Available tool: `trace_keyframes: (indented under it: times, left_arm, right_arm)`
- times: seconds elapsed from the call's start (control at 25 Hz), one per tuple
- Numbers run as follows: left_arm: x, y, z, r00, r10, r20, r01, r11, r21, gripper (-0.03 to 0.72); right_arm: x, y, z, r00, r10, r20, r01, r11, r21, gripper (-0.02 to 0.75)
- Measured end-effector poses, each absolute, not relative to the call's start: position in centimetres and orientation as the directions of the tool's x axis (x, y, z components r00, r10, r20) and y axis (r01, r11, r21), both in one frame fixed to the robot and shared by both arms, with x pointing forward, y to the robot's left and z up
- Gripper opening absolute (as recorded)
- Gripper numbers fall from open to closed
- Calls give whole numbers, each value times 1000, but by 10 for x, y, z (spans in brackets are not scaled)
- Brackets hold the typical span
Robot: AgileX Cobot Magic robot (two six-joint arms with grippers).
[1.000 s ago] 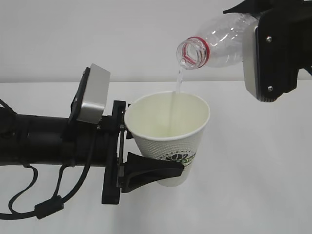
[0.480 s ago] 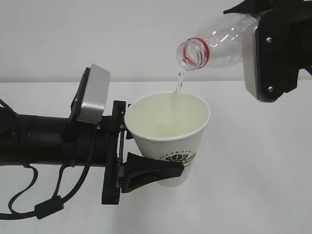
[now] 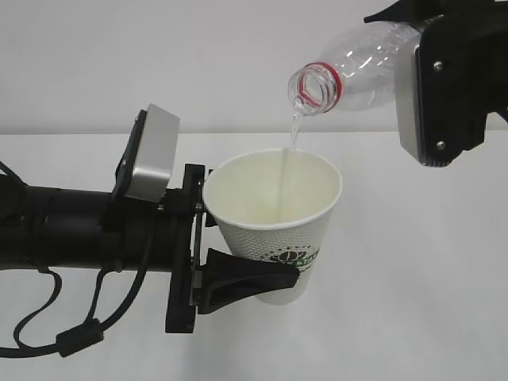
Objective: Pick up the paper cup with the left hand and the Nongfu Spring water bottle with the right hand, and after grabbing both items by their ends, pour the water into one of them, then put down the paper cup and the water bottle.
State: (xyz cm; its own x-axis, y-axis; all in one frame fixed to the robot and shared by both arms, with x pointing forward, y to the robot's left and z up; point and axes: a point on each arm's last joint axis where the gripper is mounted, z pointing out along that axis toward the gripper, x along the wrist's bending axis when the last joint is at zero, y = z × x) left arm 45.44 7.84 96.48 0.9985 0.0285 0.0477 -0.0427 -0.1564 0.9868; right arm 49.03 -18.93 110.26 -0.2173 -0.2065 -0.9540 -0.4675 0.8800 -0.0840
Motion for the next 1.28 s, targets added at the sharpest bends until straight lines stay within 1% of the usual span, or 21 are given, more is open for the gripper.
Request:
trace_keyframes:
  times: [1.28]
  left_arm:
    - [454, 78, 965, 998, 29, 48, -43, -157, 987, 531]
  right_arm:
    - [490, -190, 1103, -216, -208, -954, -465, 881, -87, 470]
